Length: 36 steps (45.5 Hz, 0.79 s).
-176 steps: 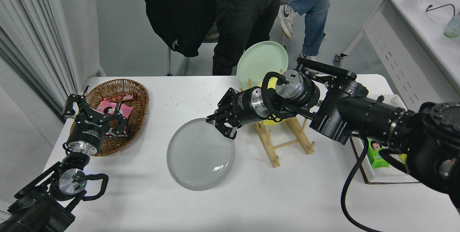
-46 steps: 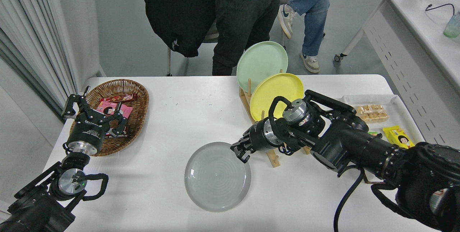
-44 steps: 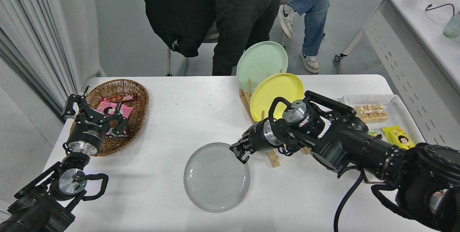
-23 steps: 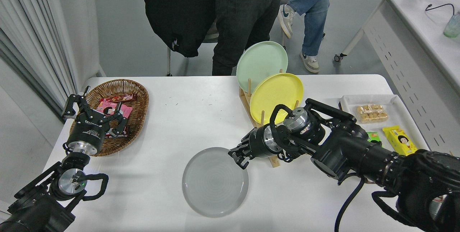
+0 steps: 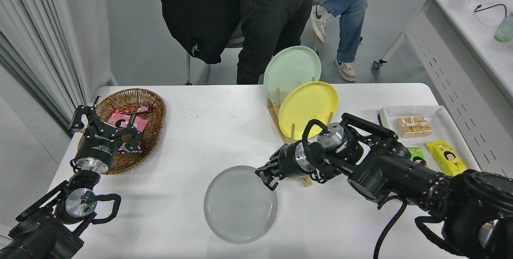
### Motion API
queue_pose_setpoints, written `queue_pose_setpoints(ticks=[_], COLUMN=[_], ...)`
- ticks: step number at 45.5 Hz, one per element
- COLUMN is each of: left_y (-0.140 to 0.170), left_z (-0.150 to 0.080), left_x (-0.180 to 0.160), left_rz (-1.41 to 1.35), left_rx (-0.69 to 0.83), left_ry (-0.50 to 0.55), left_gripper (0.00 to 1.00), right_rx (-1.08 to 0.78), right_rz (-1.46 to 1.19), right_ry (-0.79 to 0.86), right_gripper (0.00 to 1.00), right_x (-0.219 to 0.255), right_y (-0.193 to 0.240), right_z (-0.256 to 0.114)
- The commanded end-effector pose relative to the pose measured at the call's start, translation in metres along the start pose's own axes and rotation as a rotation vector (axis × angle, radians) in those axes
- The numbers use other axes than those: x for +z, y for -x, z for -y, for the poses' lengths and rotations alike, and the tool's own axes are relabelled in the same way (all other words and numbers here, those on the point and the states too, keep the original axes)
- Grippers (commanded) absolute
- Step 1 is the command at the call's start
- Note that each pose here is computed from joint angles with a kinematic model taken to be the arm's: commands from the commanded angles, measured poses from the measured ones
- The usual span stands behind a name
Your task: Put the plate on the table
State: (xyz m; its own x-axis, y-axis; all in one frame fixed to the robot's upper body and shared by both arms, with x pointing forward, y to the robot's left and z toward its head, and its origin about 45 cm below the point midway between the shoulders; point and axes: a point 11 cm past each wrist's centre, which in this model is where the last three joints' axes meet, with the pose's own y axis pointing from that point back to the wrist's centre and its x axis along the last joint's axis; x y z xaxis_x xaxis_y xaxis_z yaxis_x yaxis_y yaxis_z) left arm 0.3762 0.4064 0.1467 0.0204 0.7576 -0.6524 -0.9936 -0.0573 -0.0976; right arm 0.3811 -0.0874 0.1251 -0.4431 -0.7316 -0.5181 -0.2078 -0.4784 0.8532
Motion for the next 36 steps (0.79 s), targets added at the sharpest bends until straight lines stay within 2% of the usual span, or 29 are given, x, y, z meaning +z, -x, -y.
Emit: queue_pose_setpoints(ticks=[1,36], left_y=[0.0,0.0], left_z=[0.0,0.0], left_x=[0.0,0.0], left_rz=[0.0,0.0], left_rx=[0.0,0.0], left_ry=[0.0,0.0], left_gripper=[0.98,0.98], right_rx=[0.006,0.018], right_rz=[0.013,0.037], right_ry=[-0.004,-0.008], right_gripper=[0.0,0.0], right_x=[-0.0022,-0.0023], right_y=[-0.004,-0.0123], right_z=[0.001,0.0045])
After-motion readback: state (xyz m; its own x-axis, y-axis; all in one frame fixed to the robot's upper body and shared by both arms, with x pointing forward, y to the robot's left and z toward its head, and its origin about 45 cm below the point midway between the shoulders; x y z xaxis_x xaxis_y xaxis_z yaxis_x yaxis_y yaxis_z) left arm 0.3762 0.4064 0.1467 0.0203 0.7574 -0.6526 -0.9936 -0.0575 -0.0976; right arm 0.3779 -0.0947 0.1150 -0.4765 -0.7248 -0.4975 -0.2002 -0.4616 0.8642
